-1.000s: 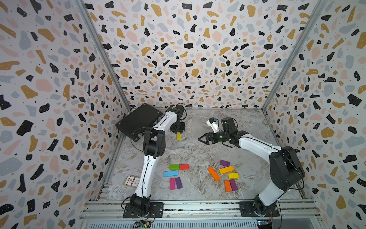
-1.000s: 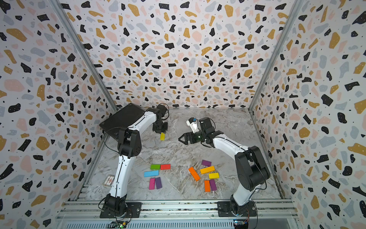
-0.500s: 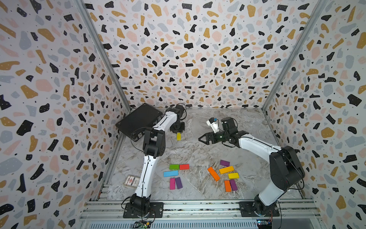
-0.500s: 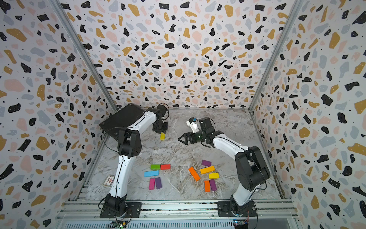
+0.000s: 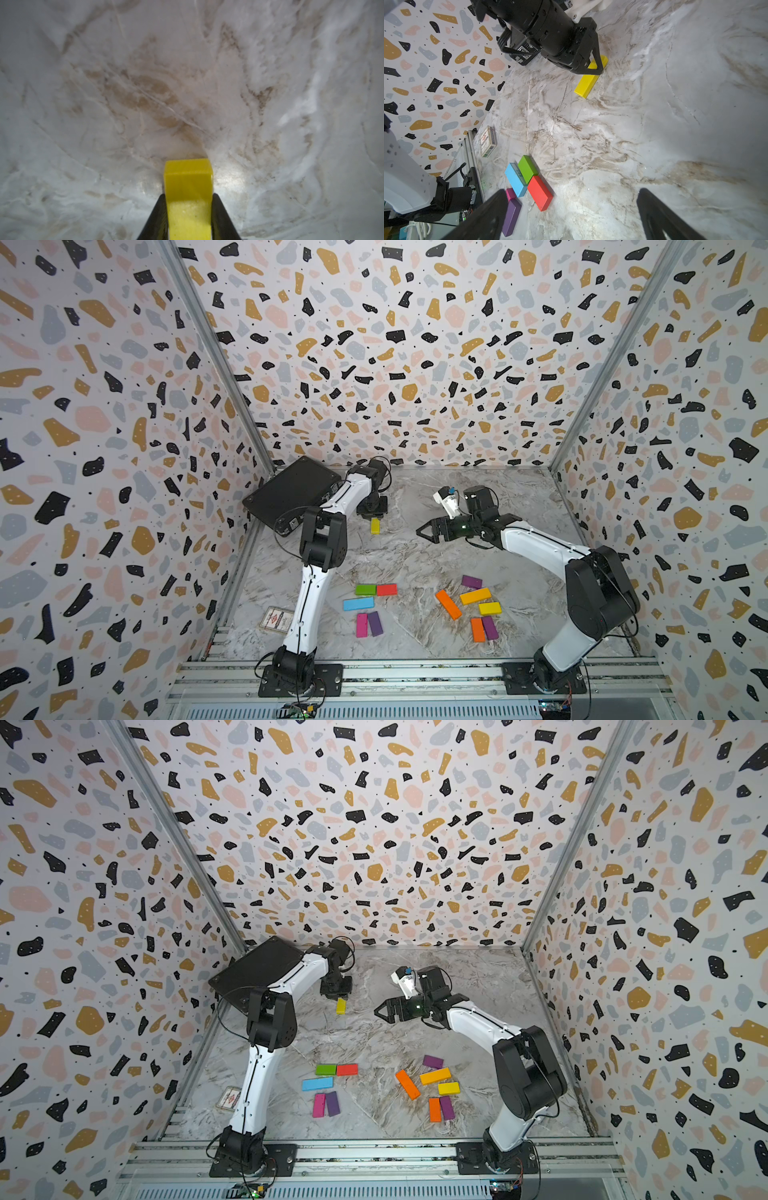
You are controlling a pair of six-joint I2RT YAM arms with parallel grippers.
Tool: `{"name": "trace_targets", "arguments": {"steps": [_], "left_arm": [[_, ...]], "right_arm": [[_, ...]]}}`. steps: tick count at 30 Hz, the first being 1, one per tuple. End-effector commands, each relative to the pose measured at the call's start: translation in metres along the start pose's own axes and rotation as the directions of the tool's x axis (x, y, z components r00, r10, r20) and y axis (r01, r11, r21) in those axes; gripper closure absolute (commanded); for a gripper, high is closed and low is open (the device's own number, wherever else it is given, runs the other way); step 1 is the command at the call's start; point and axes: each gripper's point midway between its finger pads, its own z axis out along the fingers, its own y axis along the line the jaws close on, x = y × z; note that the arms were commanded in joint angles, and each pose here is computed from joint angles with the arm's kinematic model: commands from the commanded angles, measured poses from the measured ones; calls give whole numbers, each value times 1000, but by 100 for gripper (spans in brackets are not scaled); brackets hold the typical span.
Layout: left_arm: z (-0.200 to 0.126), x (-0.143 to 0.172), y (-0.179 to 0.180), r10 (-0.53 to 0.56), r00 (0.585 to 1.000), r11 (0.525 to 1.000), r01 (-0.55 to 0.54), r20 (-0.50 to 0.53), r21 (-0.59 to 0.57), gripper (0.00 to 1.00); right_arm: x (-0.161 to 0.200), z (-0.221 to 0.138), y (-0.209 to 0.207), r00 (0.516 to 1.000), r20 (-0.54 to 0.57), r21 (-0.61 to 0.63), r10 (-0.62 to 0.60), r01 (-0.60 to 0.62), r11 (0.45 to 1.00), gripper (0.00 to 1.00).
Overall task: Assemble the letter t with building blocks
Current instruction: Place the building block at the center of the board.
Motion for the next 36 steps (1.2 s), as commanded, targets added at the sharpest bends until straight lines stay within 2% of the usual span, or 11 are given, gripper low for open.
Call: {"name": "trace_targets", "arguments": {"steps": [1,9,20,36], "left_arm": [[6,-2,6,11,1000,1000,-11,-8,-13,76],[5,-3,8,8,1000,1000,-8,-5,-14,69],[1,-3,6,20,1000,1000,-20,2,-3,51],[-13,-5,3,31,999,999,-31,27,17,53]], "right_arm": [[-10,-3,5,1000,18,-15,-9,10,1000,1],[-9,-1,4,1000,16,-22,-4,4,1000,1],[-8,-1,4,1000,15,-22,0,0,1000,1],[-8,-3,7,1000,16,-30,12,-12,999,1]]}}
